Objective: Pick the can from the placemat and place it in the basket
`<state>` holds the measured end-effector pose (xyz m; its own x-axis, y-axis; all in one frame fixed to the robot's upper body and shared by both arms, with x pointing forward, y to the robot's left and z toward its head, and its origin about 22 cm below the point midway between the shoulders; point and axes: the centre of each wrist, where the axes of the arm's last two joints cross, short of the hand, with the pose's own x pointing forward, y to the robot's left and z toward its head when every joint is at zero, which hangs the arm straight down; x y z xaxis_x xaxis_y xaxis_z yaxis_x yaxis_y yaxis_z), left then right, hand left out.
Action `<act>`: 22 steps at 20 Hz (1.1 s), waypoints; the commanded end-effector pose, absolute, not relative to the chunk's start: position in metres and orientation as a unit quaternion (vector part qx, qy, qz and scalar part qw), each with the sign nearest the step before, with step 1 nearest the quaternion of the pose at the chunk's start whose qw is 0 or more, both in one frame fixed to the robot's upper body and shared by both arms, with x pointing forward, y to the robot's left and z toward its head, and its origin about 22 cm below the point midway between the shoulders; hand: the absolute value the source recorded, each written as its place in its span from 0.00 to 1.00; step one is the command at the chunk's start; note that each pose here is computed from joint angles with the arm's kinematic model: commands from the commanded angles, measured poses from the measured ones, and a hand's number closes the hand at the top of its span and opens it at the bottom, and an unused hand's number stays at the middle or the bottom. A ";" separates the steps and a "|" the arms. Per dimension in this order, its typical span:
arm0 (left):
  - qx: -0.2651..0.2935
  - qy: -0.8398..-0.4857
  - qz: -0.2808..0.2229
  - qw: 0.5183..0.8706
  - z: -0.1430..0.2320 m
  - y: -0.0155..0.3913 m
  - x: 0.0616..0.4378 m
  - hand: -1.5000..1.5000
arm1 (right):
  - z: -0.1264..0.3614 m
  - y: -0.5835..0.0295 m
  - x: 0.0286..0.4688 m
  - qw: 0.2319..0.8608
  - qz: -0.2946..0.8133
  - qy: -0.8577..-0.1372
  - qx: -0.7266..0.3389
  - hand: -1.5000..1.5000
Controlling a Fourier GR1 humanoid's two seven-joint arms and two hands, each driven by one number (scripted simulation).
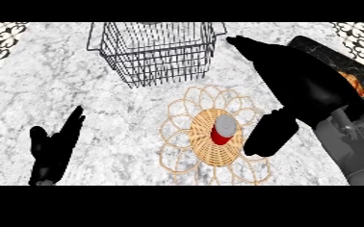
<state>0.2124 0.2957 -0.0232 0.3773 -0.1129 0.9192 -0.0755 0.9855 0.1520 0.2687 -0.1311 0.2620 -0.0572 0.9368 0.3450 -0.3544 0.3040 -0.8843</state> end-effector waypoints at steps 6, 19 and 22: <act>0.084 -0.484 -0.002 0.871 -0.044 0.295 0.197 0.50 | 0.212 -0.123 0.249 0.677 0.504 -0.427 -0.326 0.00; 0.080 -0.485 -0.013 0.871 -0.053 0.304 0.190 0.50 | 0.173 -0.129 0.271 0.679 0.488 -0.425 -0.345 0.00; 0.083 -0.484 -0.010 0.871 -0.049 0.304 0.201 0.50 | 0.153 -0.125 0.257 0.676 0.490 -0.434 -0.339 0.00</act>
<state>0.2152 0.2967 -0.0202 0.3814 -0.1165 0.9170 -0.0491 0.9881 0.1459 0.2616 -0.1345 0.1651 0.0406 0.9572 0.2865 -0.3801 0.2800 -0.8816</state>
